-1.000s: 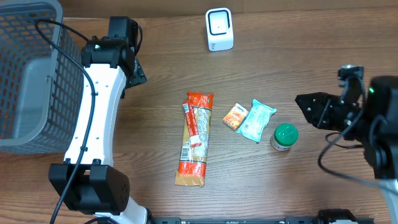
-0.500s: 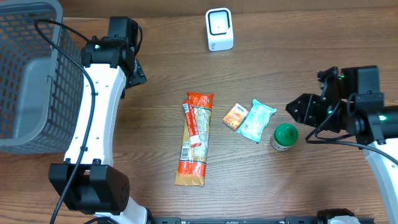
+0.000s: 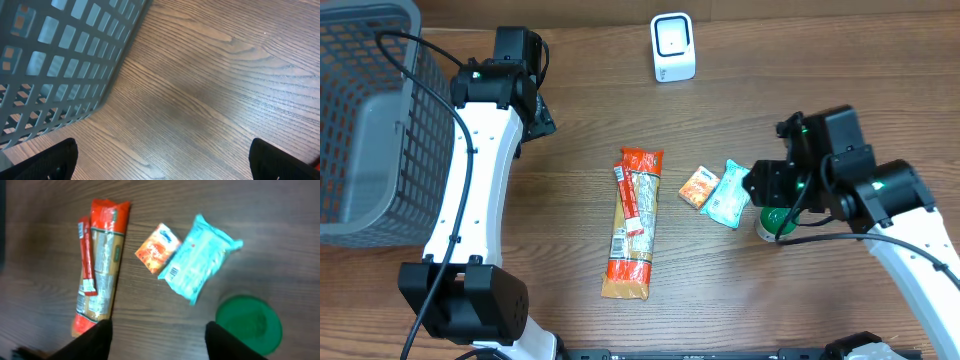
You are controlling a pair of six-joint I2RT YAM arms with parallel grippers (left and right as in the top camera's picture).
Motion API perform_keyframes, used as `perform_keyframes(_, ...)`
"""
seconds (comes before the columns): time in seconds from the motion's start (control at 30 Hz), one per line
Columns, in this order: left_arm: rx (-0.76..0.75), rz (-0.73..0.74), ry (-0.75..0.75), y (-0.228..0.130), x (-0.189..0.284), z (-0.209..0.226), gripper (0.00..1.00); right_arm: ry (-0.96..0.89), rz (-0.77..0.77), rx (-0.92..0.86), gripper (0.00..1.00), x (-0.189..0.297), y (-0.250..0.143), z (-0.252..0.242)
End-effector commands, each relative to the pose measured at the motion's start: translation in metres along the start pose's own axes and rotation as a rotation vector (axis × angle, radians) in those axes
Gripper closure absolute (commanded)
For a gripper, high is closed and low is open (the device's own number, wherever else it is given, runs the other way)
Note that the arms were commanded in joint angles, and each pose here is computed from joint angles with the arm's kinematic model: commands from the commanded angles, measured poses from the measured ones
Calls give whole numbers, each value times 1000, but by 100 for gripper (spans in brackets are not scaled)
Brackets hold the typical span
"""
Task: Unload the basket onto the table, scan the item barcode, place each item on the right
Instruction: 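Move the right gripper left over the teal wipes and Kleenex pack, then lower the right gripper onto the orange Kleenex pack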
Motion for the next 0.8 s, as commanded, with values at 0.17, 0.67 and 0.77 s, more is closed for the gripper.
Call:
perform_keyframes(0.17, 13, -17, -8, 2, 5, 2, 0, -71, 5, 41, 35, -29, 6, 7)
perform_keyframes(0.67, 13, -17, -8, 2, 5, 2, 0, -159, 111, -15, 0, -76, 7, -6)
perform_keyframes(0.77, 13, -17, -8, 2, 5, 2, 0, -171, 126, -19, 0, -82, 7, -8)
Point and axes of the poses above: each gripper's point midway between its finger pads, its own x axis back along the fingers, its own z axis along the line the jaws close on, y = z × x, the point moved 7 cm from there along x, back along the fingers, and after that the axes turned 15 degrees about -x, right-handed, at the moved point
